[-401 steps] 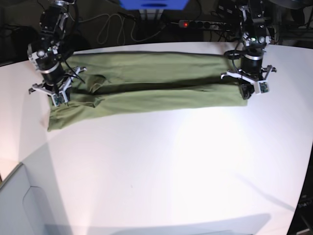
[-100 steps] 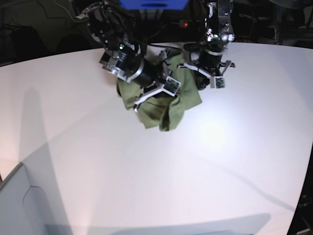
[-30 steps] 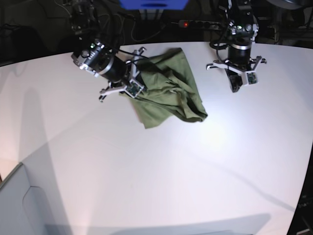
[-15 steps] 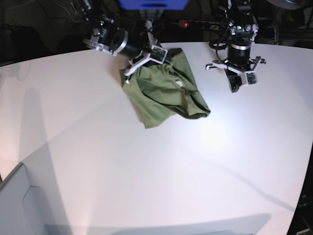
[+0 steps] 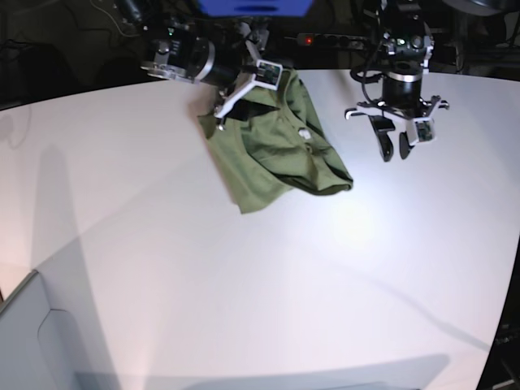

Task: Fold the T-shirt properly
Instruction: 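Drag the shirt bundle with the right gripper toward the left gripper, then grasp the bundle with both grippers and flip it over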

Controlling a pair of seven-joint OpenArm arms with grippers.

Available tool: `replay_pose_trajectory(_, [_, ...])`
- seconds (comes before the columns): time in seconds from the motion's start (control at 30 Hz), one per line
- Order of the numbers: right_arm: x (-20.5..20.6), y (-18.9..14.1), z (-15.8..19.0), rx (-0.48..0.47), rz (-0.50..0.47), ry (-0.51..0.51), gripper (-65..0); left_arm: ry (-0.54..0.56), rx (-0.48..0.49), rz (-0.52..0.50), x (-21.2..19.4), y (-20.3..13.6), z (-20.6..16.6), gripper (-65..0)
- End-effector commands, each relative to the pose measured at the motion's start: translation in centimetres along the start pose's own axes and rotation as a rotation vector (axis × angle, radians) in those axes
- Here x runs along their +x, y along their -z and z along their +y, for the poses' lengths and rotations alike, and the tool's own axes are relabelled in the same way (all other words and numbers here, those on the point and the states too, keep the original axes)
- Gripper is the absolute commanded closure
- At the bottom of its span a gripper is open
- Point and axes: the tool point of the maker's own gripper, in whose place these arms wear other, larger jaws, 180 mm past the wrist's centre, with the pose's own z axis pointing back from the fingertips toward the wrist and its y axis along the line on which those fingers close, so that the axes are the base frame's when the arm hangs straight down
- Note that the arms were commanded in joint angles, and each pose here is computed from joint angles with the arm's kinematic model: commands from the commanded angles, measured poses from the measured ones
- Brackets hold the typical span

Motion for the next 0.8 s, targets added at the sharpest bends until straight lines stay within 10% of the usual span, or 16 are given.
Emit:
replay_pose_trajectory(0.0, [0.9,-0.5,0.0,0.004,-0.044,0.003,-44.8,0.002,0.004,-0.054,1.5,-0.5,0.1,-24.4])
replay_pose_trajectory(0.53, [2.5,-5.4,-9.3,-0.32,-0.186,0.04,-45.3,-0.232,-0.064,-0.072,2.0,-1.9,-1.6,-31.7])
replay_pose_trajectory(0.77, [1.0,-5.8,-12.4,-0.413,-0.168,0.108,-45.3,-0.324,-0.239,0.063,-2.4,-1.6,-8.7,-31.7])
